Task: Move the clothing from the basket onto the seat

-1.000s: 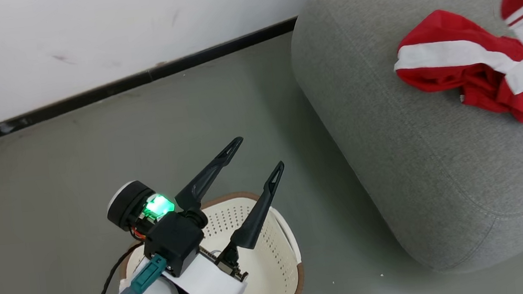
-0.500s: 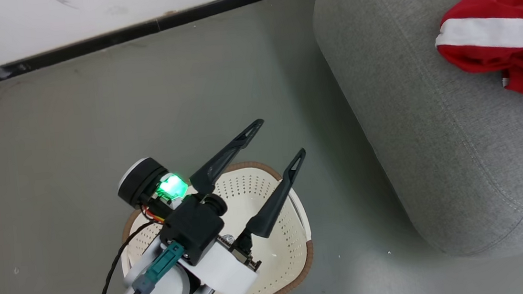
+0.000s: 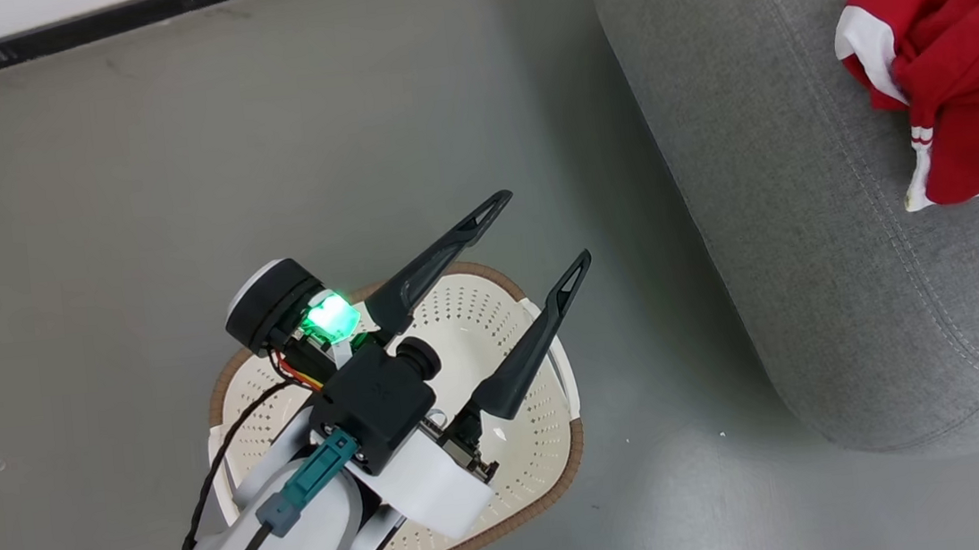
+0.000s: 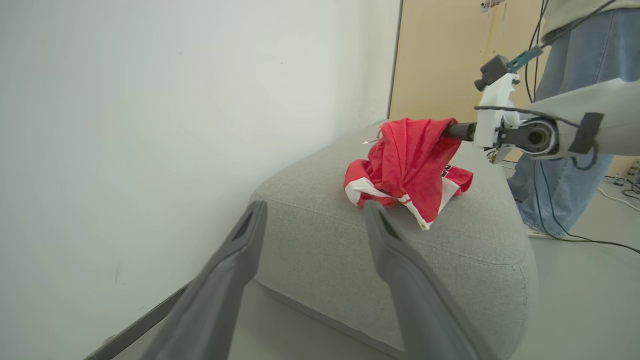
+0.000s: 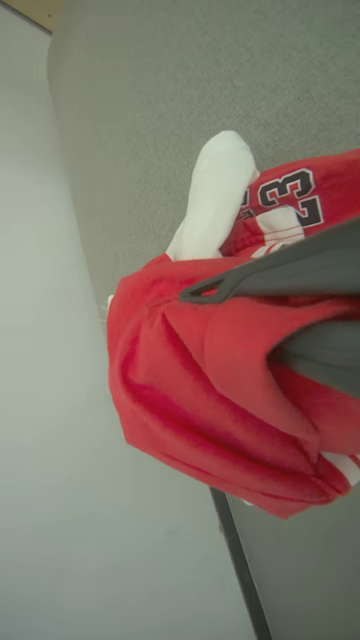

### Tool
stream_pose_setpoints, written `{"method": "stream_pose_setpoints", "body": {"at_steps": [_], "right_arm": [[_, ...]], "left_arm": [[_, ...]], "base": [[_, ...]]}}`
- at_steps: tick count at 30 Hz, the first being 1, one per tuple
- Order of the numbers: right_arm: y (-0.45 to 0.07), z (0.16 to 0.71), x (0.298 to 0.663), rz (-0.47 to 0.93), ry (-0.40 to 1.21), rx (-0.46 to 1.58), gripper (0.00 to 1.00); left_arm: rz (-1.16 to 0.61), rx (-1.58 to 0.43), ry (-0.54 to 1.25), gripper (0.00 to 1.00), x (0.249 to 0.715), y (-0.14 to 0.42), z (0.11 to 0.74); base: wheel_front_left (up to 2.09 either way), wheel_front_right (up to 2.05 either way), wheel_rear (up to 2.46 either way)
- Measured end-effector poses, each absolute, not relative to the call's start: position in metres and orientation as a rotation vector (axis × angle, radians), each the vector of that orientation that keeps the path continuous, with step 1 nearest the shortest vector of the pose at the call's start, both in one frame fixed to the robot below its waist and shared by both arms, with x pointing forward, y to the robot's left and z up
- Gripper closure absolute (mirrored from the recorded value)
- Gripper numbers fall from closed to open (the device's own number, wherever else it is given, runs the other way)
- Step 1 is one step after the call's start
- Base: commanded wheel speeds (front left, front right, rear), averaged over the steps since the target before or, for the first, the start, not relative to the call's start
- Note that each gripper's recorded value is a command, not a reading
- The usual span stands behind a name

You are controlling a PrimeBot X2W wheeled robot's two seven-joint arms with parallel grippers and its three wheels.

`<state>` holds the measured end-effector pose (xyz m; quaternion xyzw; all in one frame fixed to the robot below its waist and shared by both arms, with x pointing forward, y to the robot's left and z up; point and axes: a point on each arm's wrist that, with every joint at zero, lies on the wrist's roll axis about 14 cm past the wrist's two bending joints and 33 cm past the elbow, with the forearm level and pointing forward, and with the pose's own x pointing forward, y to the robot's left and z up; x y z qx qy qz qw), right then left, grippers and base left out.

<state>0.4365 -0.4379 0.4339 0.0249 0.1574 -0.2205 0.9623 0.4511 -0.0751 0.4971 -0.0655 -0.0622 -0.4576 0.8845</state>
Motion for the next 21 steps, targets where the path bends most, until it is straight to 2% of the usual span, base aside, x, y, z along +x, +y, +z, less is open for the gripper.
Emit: {"method": "stream_pose_setpoints", "body": {"at_steps": [7, 8, 11, 12, 13, 14, 15, 21], "right_arm": [[-0.432, 0.400, 0.415, -0.467, 0.407, 0.071, 1.00], [-0.430, 0.400, 0.414, -0.468, 0.401, 0.075, 0.88], [-0.431, 0.403, 0.414, -0.472, 0.385, 0.077, 0.62], [-0.432, 0.405, 0.413, -0.474, 0.378, 0.078, 0.49], [-0.432, 0.406, 0.413, -0.473, 0.375, 0.079, 0.22], [-0.432, 0.406, 0.413, -0.473, 0.375, 0.079, 0.06], [-0.431, 0.407, 0.413, -0.464, 0.375, 0.072, 0.00], [-0.431, 0.408, 0.402, -0.457, 0.392, 0.052, 0.00]], "left_arm": [[-0.951, -0.136, -0.092, 0.00, 0.456, -0.075, 0.480], [-0.952, -0.137, -0.090, 0.00, 0.456, -0.076, 0.479], [-0.956, -0.138, -0.088, 0.00, 0.456, -0.078, 0.478], [-0.957, -0.138, -0.088, 0.00, 0.455, -0.078, 0.478], [-0.958, -0.137, -0.088, 0.00, 0.455, -0.079, 0.478], [-0.958, -0.137, -0.088, 0.00, 0.455, -0.079, 0.478], [-0.961, -0.139, -0.092, 0.00, 0.454, -0.080, 0.479], [-0.975, -0.147, -0.097, 0.00, 0.451, -0.087, 0.482]], "base": [[0.00, 0.00, 0.00], [0.00, 0.00, 0.00], [0.00, 0.00, 0.00], [0.00, 0.00, 0.00], [0.00, 0.00, 0.00], [0.00, 0.00, 0.00], [0.00, 0.00, 0.00], [0.00, 0.00, 0.00]]}}
